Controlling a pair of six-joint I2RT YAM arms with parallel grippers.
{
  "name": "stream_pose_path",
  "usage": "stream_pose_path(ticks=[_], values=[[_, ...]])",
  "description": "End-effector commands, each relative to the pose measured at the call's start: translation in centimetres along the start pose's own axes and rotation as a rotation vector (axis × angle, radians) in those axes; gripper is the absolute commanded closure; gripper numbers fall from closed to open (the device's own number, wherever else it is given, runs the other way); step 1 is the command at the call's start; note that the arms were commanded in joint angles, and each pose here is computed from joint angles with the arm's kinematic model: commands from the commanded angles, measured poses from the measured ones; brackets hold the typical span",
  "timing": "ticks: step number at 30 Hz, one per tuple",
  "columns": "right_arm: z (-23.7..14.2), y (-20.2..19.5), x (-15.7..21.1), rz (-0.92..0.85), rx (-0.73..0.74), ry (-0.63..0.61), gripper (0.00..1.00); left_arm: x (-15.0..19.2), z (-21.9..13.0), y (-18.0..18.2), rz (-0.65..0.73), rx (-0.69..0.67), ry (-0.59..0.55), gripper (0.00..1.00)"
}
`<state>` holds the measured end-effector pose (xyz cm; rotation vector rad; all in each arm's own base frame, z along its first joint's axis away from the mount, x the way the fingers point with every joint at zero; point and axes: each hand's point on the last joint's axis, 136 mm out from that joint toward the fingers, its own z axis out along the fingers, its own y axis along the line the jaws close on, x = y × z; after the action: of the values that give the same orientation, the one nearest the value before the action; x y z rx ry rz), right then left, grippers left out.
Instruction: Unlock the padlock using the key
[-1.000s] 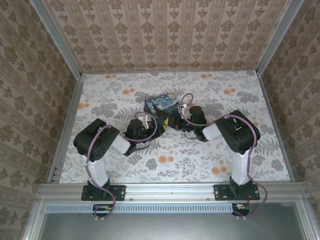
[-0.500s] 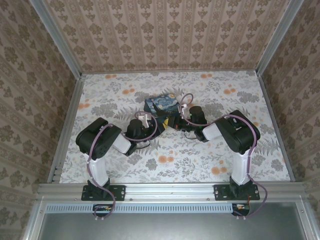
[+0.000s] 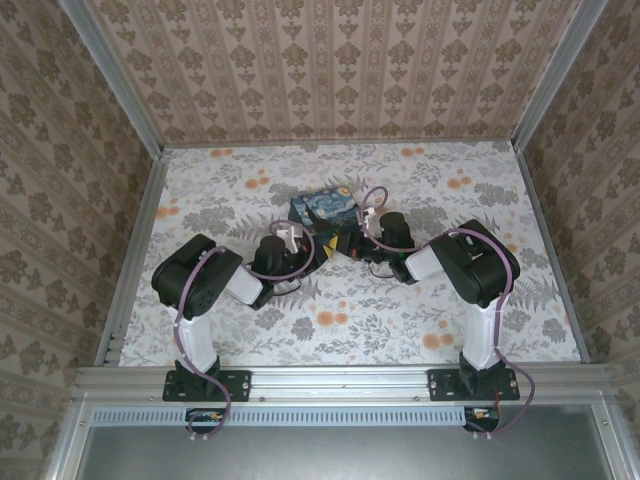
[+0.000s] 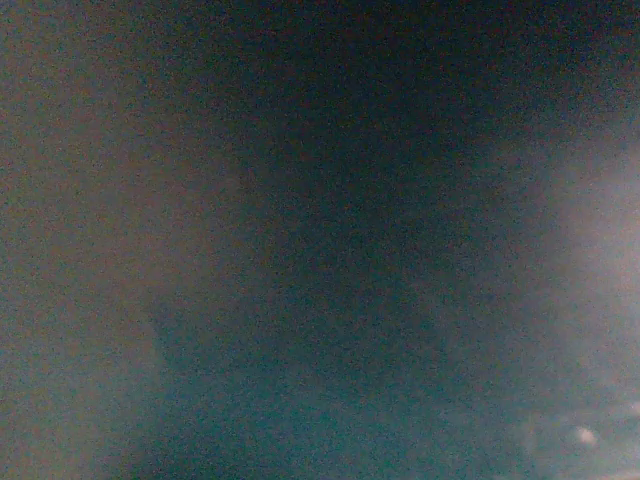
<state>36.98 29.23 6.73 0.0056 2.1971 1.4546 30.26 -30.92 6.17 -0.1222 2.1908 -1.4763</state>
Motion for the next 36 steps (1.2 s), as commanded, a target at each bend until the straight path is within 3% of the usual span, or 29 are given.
stream_pose_path(ticks=[1,4,10,13,19,26,31,36], values=[[0.4,-0.1,2.4,0.035,-0.026,0.081,1.0,0.0,0.6,-0.5,0.029,0.012,0.017,0.94],[0.5,0.0,2.5,0.035,-0.025,0.086,1.0,0.0,0.7,-0.8,0.034,0.017,0.018,1.0],[0.7,-0.3,2.8,0.037,-0.005,0.096,1.0,0.4,0.7,-1.6,0.084,-0.008,0.033,1.0],[0.8,-0.6,2.9,0.042,0.014,0.102,1.0,1.1,0.5,-1.7,0.162,-0.103,0.075,1.0],[1.0,-1.1,3.0,0.059,0.041,0.101,1.0,2.2,-0.2,-2.9,0.444,-0.342,0.162,1.0],[1.1,-1.0,3.0,0.068,0.021,0.1,1.0,2.4,-0.1,-2.4,0.408,-0.331,0.154,1.0],[1.0,-0.5,3.1,0.073,-0.003,0.103,1.0,2.1,0.0,-1.9,0.31,-0.271,0.127,0.66],[0.9,-0.3,2.9,0.076,-0.011,0.098,1.0,1.4,-0.6,-1.5,0.231,-0.226,0.083,0.55]])
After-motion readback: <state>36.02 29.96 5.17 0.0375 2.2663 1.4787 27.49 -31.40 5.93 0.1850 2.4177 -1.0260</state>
